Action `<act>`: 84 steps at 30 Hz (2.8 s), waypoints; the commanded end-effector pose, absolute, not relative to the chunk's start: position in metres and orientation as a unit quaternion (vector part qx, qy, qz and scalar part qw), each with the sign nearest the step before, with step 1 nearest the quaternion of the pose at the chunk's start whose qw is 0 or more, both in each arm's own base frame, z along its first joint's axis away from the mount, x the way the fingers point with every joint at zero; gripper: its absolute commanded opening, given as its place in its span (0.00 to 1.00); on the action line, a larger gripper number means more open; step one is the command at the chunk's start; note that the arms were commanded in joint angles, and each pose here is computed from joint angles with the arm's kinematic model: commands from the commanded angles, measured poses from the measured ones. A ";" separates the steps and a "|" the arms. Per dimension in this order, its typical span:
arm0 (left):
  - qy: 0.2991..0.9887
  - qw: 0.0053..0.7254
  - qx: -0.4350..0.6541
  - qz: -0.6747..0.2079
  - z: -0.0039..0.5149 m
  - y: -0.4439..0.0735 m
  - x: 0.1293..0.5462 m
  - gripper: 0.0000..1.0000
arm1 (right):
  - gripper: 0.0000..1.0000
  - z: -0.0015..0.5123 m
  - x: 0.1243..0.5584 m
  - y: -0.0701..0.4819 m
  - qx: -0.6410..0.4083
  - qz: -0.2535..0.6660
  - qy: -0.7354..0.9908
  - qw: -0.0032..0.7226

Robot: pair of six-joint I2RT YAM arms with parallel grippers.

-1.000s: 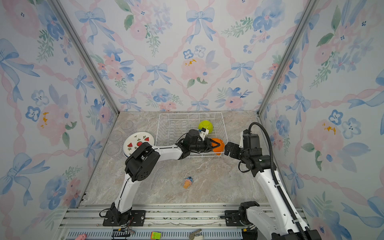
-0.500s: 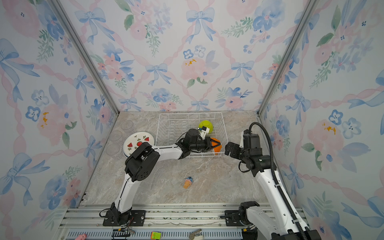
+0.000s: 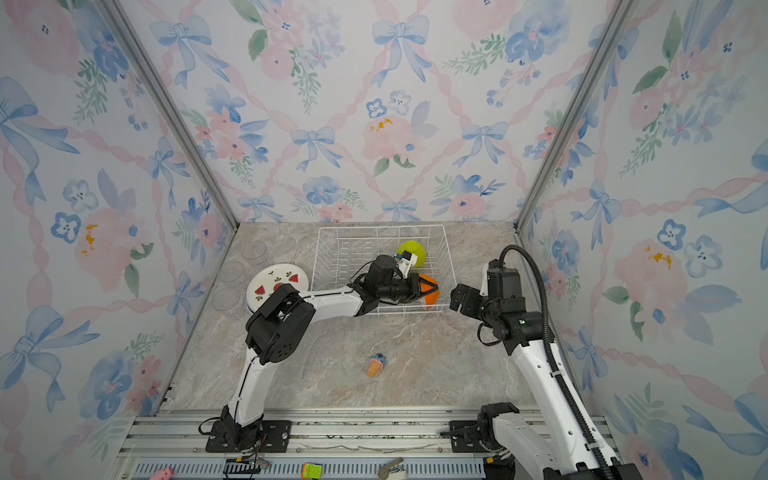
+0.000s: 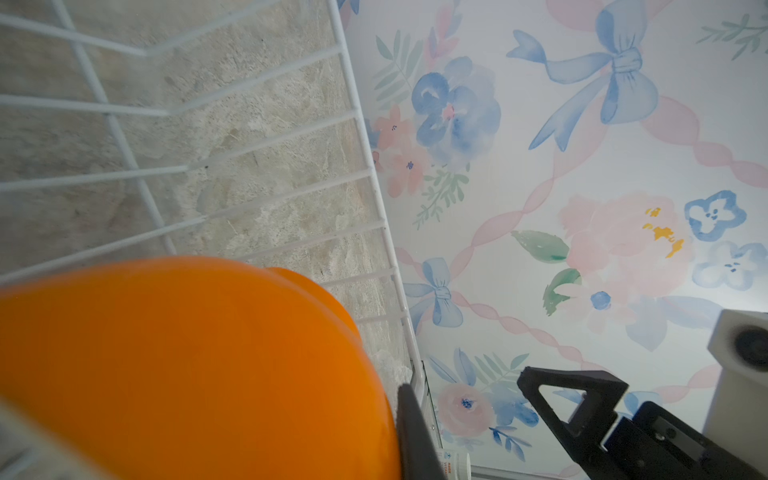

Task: Unload the mixed dishes from the dish rack
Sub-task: 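Grasp the orange bowl rim with the left gripper and tilt it up, then lift the orange bowl out of the rack and carry it toward the plates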

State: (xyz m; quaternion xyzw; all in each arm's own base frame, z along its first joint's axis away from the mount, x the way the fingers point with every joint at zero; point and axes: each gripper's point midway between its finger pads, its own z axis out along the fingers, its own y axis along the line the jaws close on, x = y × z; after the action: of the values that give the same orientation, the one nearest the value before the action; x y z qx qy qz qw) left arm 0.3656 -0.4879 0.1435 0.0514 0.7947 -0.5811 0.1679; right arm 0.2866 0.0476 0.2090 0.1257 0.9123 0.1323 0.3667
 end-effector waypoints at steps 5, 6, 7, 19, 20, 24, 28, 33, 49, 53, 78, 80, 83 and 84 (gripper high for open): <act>0.800 0.245 0.096 -0.539 0.190 -0.475 0.375 0.00 | 0.97 0.217 0.280 0.049 0.133 0.145 0.908 0.371; 0.804 0.250 0.100 -0.530 0.191 -0.473 0.376 0.00 | 0.97 0.218 0.280 0.050 0.132 0.146 0.907 0.372; 0.808 0.256 0.102 -0.520 0.192 -0.471 0.378 0.00 | 0.97 0.219 0.280 0.051 0.130 0.147 0.907 0.373; 0.829 0.365 0.135 -0.402 0.230 -0.429 0.391 0.00 | 0.97 0.239 0.285 0.071 0.106 0.160 0.902 0.386; 0.827 0.378 0.136 -0.393 0.238 -0.422 0.392 0.00 | 0.97 0.241 0.286 0.073 0.104 0.161 0.901 0.388; 0.824 0.414 0.129 -0.364 0.260 -0.389 0.395 0.00 | 0.97 0.247 0.289 0.084 0.095 0.168 0.899 0.394; 0.824 0.445 0.107 -0.332 0.276 -0.348 0.397 0.00 | 0.97 0.253 0.294 0.102 0.092 0.194 0.892 0.399; 0.829 0.470 0.067 -0.297 0.282 -0.293 0.397 0.00 | 0.97 0.272 0.300 0.127 0.074 0.220 0.881 0.412; 0.837 0.524 -0.027 -0.157 0.287 -0.149 0.339 0.00 | 0.97 0.289 0.301 0.179 0.023 0.246 0.878 0.409; 0.855 0.501 -0.030 -0.129 0.270 -0.135 0.325 0.00 | 0.97 0.291 0.308 0.187 0.009 0.245 0.880 0.406; 0.944 0.296 -0.023 -0.143 0.139 -0.123 0.223 0.00 | 0.97 0.268 0.344 0.206 -0.018 0.228 0.899 0.373; 0.951 0.278 -0.018 -0.136 0.127 -0.125 0.220 0.00 | 0.97 0.265 0.346 0.204 -0.016 0.227 0.900 0.372; 0.960 0.256 -0.008 -0.118 0.111 -0.128 0.216 0.00 | 0.97 0.262 0.349 0.203 -0.014 0.228 0.901 0.368; 0.963 0.246 -0.006 -0.109 0.105 -0.128 0.216 0.00 | 0.97 0.260 0.350 0.203 -0.013 0.228 0.903 0.365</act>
State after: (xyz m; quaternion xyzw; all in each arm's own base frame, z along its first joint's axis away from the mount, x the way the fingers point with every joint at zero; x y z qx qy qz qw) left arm 0.2181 -0.1249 0.1138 -0.0065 0.9586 -0.1130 0.2613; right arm 0.3431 0.2018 0.2529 -0.0093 0.9066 0.2213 0.3593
